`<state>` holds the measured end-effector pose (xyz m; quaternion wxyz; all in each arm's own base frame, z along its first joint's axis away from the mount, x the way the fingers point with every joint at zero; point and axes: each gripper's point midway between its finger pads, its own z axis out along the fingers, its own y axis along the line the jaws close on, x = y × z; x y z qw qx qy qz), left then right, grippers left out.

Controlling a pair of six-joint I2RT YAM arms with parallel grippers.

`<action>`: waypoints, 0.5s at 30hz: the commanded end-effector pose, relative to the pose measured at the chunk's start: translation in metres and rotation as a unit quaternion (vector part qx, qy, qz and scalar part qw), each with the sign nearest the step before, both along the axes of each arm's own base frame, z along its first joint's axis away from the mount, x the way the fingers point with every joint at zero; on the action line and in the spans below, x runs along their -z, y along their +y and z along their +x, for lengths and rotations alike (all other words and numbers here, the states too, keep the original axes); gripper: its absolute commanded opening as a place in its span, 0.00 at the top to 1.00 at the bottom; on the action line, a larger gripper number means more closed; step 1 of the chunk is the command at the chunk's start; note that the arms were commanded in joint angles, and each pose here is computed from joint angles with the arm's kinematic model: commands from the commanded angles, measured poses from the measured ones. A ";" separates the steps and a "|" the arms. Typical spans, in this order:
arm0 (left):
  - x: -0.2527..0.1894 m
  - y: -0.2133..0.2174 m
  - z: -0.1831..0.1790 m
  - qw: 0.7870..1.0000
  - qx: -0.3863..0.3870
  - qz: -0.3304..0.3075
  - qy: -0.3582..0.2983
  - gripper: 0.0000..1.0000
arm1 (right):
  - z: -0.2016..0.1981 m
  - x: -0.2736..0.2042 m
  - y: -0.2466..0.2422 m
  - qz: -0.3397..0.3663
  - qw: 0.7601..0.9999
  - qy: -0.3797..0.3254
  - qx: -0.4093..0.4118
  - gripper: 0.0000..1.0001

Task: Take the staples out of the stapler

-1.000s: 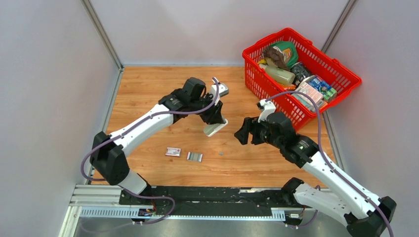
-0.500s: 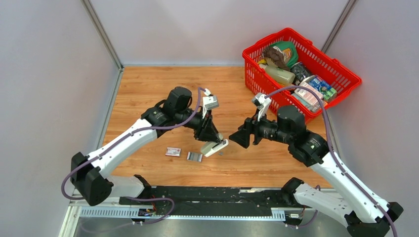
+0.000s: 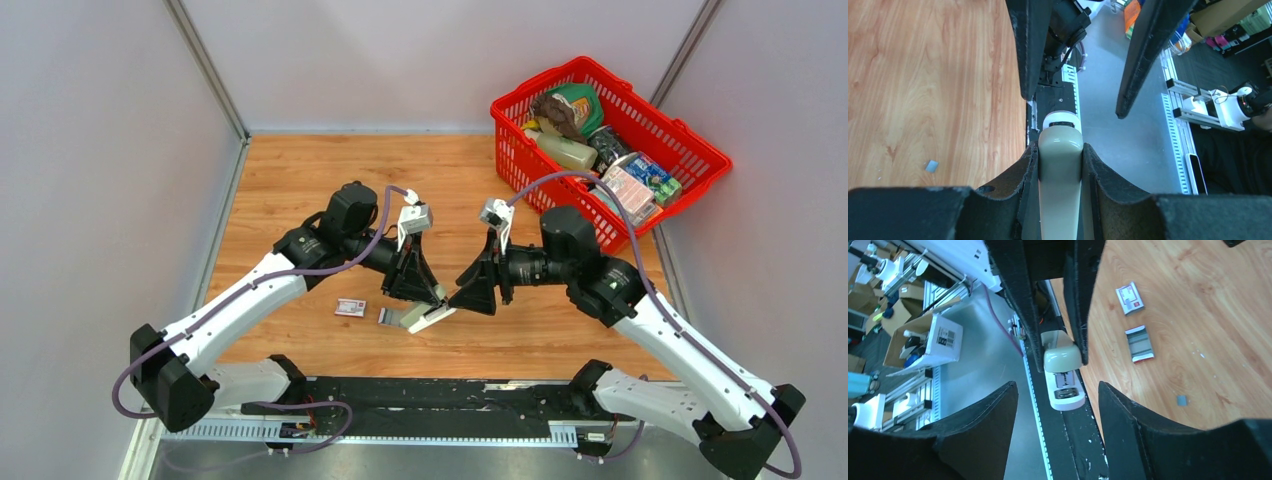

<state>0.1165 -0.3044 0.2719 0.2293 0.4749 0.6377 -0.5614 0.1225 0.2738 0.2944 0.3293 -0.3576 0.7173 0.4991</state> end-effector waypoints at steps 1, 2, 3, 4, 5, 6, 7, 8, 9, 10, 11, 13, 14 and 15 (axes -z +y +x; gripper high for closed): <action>-0.019 0.001 -0.008 0.999 0.020 -0.035 -0.022 1.00 | -0.008 -0.022 0.009 0.030 0.998 -0.031 -0.037 0.38; -0.019 0.001 -0.009 0.999 0.021 -0.036 -0.022 1.00 | -0.008 -0.020 0.011 0.028 0.998 -0.030 -0.037 0.38; -0.020 0.001 -0.009 0.999 0.021 -0.038 -0.024 1.00 | -0.006 -0.019 0.012 0.027 0.999 -0.031 -0.035 0.38; -0.020 0.001 -0.009 0.999 0.021 -0.038 -0.024 1.00 | -0.006 -0.017 0.013 0.025 0.999 -0.028 -0.035 0.39; -0.021 0.002 -0.010 0.999 0.024 -0.040 -0.024 1.00 | -0.005 -0.016 0.014 0.024 0.999 -0.028 -0.035 0.39; -0.021 0.002 -0.010 0.999 0.024 -0.040 -0.024 1.00 | -0.005 -0.014 0.015 0.022 0.999 -0.027 -0.037 0.40; -0.021 0.002 -0.010 0.999 0.024 -0.040 -0.023 1.00 | -0.005 -0.013 0.016 0.020 0.999 -0.026 -0.038 0.41; -0.022 0.002 -0.011 0.999 0.025 -0.041 -0.024 1.00 | -0.005 -0.011 0.017 0.018 0.999 -0.025 -0.039 0.42; -0.023 0.002 -0.011 0.998 0.025 -0.042 -0.024 1.00 | -0.006 -0.010 0.019 0.017 0.999 -0.025 -0.042 0.42; -0.024 0.003 -0.012 0.998 0.026 -0.043 -0.025 1.00 | -0.006 -0.010 0.019 0.018 0.999 -0.026 -0.043 0.42; -0.024 0.003 -0.012 0.998 0.026 -0.044 -0.026 1.00 | -0.005 -0.010 0.020 0.018 0.999 -0.026 -0.042 0.42; -0.025 0.003 -0.012 0.998 0.026 -0.045 -0.028 1.00 | -0.006 -0.009 0.021 0.017 0.999 -0.024 -0.045 0.44; -0.025 0.003 -0.012 0.998 0.026 -0.045 -0.027 1.00 | -0.006 -0.008 0.022 0.016 0.999 -0.023 -0.047 0.46; -0.025 0.003 -0.012 0.998 0.026 -0.045 -0.028 1.00 | -0.006 -0.008 0.022 0.015 0.999 -0.022 -0.047 0.46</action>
